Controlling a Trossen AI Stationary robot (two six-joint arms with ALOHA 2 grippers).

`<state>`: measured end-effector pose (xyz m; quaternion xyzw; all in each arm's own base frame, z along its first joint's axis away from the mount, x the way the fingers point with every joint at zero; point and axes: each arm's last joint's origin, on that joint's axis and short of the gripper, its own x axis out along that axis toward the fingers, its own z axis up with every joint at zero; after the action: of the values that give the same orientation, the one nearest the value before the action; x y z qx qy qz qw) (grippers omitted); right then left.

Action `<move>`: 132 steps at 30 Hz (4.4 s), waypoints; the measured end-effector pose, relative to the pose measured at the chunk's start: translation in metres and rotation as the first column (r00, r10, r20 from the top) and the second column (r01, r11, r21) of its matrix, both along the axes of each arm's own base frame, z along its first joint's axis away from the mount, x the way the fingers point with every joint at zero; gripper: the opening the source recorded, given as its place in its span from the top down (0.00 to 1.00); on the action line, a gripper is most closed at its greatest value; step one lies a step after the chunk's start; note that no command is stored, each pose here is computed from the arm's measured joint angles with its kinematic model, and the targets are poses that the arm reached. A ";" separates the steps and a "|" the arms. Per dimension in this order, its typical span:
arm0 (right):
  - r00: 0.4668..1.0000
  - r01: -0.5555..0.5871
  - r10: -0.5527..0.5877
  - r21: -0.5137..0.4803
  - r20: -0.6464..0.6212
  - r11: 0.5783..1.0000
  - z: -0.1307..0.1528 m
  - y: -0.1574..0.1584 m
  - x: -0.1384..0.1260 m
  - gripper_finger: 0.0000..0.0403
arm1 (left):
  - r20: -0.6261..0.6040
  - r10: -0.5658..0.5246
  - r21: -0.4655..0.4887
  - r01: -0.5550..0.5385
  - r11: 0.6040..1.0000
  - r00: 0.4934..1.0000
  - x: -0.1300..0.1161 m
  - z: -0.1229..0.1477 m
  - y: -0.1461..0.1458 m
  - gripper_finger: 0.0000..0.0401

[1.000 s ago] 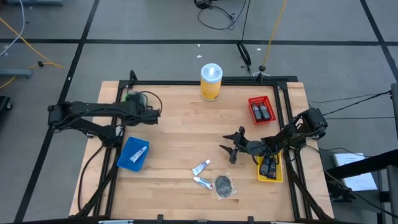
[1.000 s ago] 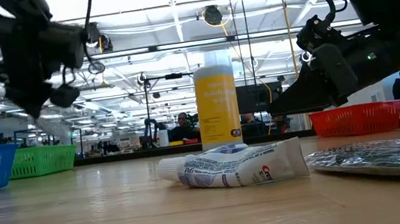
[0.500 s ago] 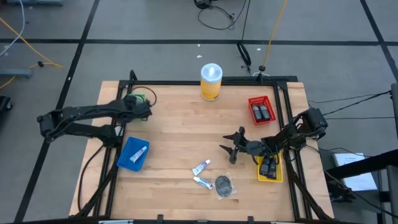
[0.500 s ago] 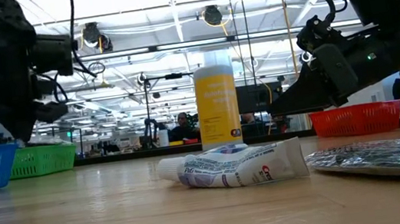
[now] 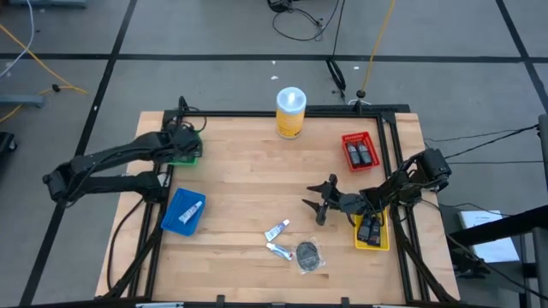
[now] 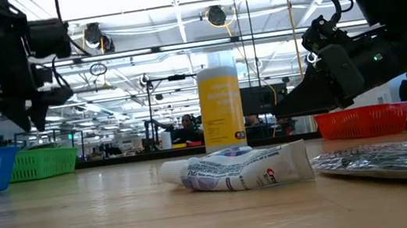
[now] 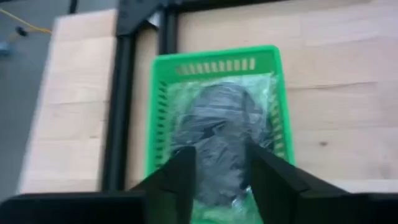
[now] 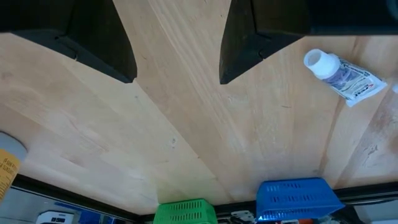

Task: Pick & Place Travel size toiletries
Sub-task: Put the hairbrush into the green bin, then put the toothpaste into the blue bin

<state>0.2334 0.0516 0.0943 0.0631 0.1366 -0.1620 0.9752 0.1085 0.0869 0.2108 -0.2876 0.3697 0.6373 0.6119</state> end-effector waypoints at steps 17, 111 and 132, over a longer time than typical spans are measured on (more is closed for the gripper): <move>1.000 0.004 -0.004 0.007 0.002 1.000 0.000 0.000 0.000 0.45 | 0.085 0.026 -0.013 -0.025 1.000 0.996 0.004 -0.066 0.020 0.98; 0.984 -0.165 0.172 -0.128 0.045 0.978 0.010 0.016 0.000 0.45 | -0.026 -0.926 0.133 0.919 0.371 0.377 0.194 -0.042 -0.168 0.94; 0.991 -0.117 0.123 -0.123 0.046 0.986 0.010 0.004 0.003 0.45 | -0.079 -0.363 -0.604 0.245 0.758 0.929 0.042 0.021 -0.141 0.92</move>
<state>0.2365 0.0552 0.1038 0.0004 0.1042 -0.1093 0.9885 0.1505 -0.0544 0.2323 -0.3350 0.6461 0.4087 0.5507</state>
